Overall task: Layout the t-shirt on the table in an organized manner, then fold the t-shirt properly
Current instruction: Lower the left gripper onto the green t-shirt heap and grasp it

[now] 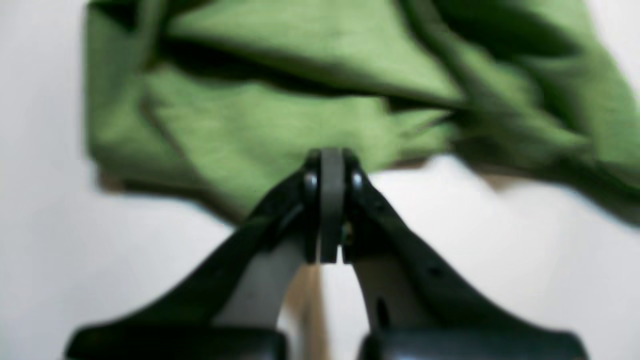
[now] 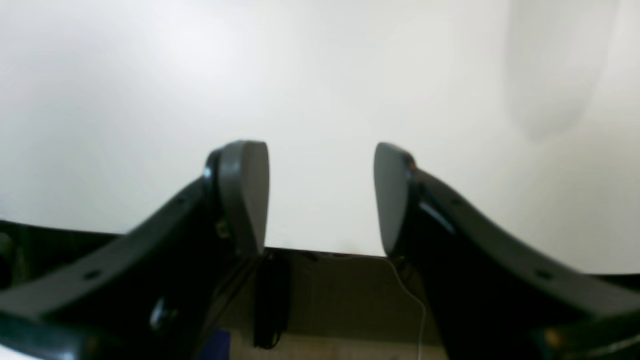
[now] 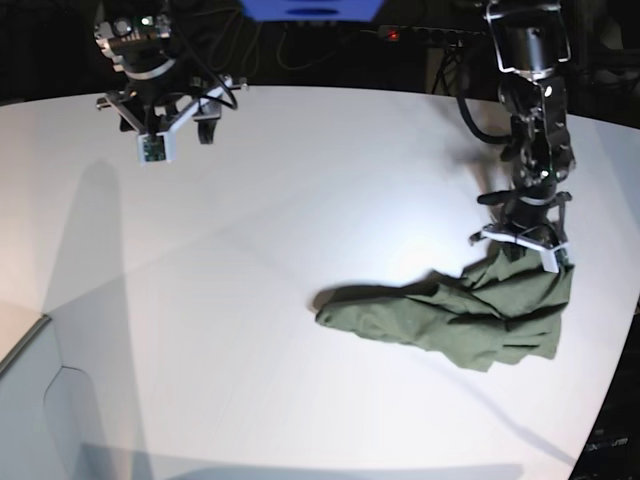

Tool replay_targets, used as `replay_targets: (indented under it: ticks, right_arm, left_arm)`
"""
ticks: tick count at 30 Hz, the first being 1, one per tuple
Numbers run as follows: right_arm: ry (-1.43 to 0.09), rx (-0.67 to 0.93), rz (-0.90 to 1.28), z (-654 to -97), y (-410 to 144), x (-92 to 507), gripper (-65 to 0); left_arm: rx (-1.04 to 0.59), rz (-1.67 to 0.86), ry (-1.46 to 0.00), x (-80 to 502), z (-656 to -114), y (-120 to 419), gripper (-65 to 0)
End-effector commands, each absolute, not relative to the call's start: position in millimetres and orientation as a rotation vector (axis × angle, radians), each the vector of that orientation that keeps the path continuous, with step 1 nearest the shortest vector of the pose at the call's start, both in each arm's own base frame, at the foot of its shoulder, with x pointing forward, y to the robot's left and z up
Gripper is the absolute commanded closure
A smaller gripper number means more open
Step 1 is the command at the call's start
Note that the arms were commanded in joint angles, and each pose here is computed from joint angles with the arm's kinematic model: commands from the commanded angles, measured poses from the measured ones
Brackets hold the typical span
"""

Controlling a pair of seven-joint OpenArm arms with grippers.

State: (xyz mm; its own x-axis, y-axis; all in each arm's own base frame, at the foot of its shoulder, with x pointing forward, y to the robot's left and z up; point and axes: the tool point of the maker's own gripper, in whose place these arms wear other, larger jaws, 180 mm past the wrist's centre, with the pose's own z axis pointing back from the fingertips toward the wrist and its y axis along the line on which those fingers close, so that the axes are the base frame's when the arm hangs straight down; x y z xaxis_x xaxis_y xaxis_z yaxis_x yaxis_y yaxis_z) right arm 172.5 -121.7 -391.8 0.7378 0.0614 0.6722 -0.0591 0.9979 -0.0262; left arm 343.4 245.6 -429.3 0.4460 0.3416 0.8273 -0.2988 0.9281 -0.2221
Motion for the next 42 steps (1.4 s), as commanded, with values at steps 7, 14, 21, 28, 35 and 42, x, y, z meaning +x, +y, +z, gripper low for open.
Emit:
replay_targets:
  ticks: [7,14,21,28,35,42]
  right_arm:
    - [-0.769,-0.002,0.072,-384.7,-121.5,176.8,-33.6]
    - [-0.779,-0.001,0.073,-382.7,-120.9,180.9,-33.6]
    - [-0.782,-0.002,0.073,-382.2,-120.9,182.0,-33.6]
    - [-0.782,-0.002,0.073,-382.2,-120.9,182.0,-33.6]
    - [-0.776,-0.002,0.073,-384.5,-121.0,181.4,-33.6]
    - [-0.764,-0.003,0.073,-389.6,-121.4,180.7,-33.6]
  left_arm:
    - [-0.077,0.323,-1.350,337.1,-314.1,217.8,-0.1]
    - [-0.073,0.375,-1.206,324.8,-370.6,221.8,-19.6]
    - [-0.054,0.526,-1.055,320.5,-435.2,247.8,-42.3]
    - [-0.111,0.665,-1.013,322.5,-455.4,260.5,-42.8]
    - [-0.141,0.707,-0.985,327.6,-465.2,261.7,-42.5]
    - [-0.144,0.711,-0.980,328.7,-467.1,260.8,-12.1]
